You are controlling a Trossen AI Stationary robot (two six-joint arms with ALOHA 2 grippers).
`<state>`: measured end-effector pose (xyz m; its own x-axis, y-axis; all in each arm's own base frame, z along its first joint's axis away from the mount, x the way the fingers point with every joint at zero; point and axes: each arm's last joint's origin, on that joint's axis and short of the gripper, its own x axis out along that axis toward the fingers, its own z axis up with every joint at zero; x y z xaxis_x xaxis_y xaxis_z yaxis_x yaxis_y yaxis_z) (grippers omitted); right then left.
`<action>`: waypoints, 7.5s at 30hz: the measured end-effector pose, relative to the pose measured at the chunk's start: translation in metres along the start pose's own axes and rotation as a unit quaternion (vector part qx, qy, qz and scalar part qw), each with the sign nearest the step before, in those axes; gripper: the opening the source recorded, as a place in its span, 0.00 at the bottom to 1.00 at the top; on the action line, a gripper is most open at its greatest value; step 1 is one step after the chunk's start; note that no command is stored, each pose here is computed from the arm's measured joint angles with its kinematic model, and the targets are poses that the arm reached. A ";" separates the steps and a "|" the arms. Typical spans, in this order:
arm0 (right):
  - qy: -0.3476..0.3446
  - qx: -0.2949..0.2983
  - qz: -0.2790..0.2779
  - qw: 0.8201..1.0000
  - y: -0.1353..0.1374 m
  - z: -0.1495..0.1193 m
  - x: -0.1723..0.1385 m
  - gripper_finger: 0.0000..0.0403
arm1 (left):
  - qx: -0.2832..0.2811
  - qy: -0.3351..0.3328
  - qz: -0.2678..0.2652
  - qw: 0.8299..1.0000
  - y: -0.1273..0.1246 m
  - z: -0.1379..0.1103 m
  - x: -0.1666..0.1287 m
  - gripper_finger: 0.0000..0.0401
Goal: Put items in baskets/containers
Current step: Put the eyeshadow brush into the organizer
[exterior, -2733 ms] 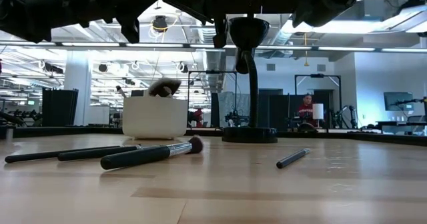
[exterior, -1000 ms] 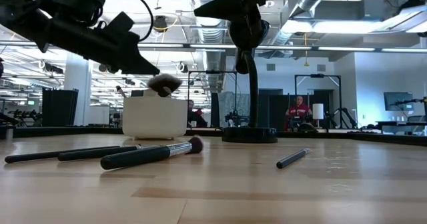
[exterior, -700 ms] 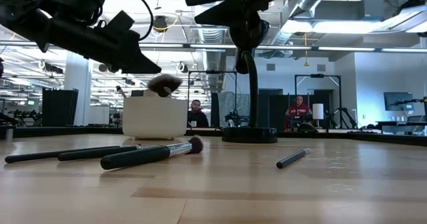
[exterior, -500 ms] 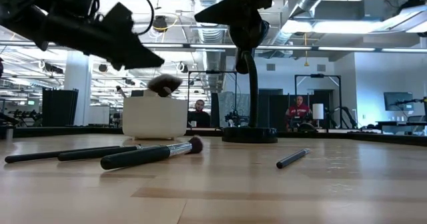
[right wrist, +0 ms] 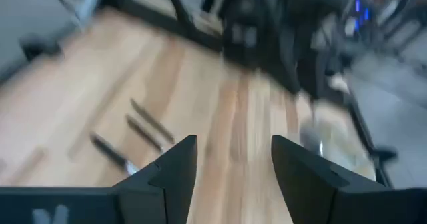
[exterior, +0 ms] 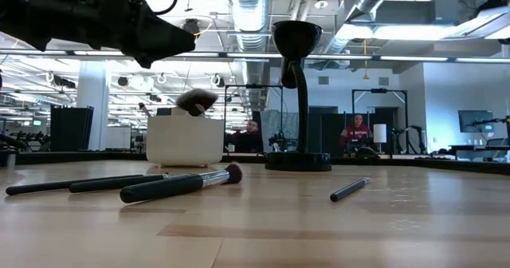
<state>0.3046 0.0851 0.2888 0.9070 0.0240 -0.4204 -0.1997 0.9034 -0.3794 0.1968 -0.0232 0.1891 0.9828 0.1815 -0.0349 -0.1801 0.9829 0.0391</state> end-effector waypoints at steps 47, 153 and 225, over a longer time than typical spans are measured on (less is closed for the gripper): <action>-0.127 0.036 0.277 0.952 0.012 -0.189 0.015 0.32 | -0.110 -0.065 -0.142 0.982 -0.009 0.015 -0.003 0.33; -0.116 0.051 0.223 0.967 0.000 -0.154 0.160 0.03 | -0.189 0.223 -0.189 0.938 -0.057 -0.086 0.055 0.33; -0.299 0.105 0.017 0.948 -0.058 -0.042 0.073 0.31 | 0.004 -0.036 -0.077 0.996 -0.036 0.022 0.029 0.04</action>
<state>0.3673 0.0165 0.2454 0.9622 0.2355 0.1368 -0.2105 0.9619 -0.1747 0.2329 -0.0535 0.2091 0.9992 0.0249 0.0310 -0.0264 0.9986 0.0468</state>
